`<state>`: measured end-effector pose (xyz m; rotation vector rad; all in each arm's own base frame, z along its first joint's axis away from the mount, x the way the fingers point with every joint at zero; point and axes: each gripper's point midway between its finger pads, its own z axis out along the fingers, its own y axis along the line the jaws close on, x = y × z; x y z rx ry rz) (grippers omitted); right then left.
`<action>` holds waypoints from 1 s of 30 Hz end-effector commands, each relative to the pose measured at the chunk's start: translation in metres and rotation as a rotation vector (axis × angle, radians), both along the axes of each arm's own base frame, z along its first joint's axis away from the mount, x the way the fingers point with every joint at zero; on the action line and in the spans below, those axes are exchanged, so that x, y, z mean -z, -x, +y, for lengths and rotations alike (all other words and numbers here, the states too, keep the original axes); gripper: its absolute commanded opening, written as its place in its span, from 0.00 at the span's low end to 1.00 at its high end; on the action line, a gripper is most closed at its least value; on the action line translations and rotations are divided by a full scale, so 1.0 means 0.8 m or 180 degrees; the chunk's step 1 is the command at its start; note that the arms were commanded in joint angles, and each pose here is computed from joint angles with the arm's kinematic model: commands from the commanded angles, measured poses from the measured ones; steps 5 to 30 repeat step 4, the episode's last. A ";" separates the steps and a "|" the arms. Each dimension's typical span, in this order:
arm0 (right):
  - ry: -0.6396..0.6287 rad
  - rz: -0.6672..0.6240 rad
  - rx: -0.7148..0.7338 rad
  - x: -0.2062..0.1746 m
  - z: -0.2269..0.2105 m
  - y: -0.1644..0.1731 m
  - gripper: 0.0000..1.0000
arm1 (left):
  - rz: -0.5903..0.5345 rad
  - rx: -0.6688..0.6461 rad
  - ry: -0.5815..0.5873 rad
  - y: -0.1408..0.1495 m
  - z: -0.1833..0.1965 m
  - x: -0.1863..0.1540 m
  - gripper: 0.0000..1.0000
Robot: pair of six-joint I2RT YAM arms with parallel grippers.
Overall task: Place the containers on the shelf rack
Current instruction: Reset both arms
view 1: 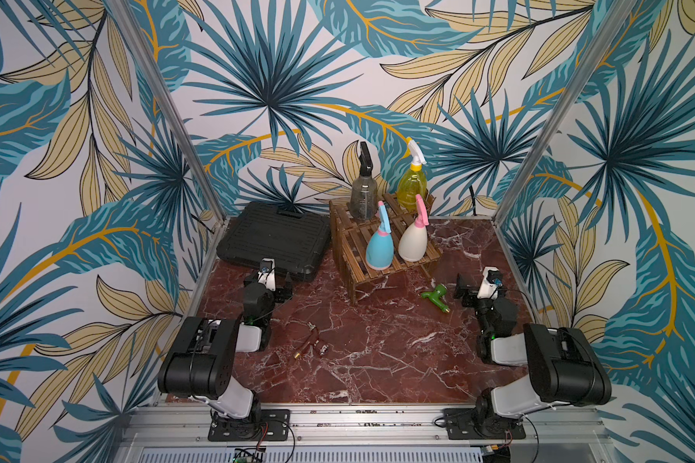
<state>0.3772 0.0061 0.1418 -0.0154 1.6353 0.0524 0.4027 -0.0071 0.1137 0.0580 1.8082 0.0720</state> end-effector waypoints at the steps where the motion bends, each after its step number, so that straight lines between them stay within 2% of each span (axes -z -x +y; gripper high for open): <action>1: 0.0035 -0.0082 -0.0010 -0.007 -0.001 0.001 0.99 | -0.0025 0.0048 -0.0030 -0.003 -0.003 -0.004 1.00; 30: 0.0035 -0.0081 -0.0010 -0.007 -0.001 0.001 0.99 | -0.0029 0.0049 -0.0030 -0.002 -0.003 -0.004 1.00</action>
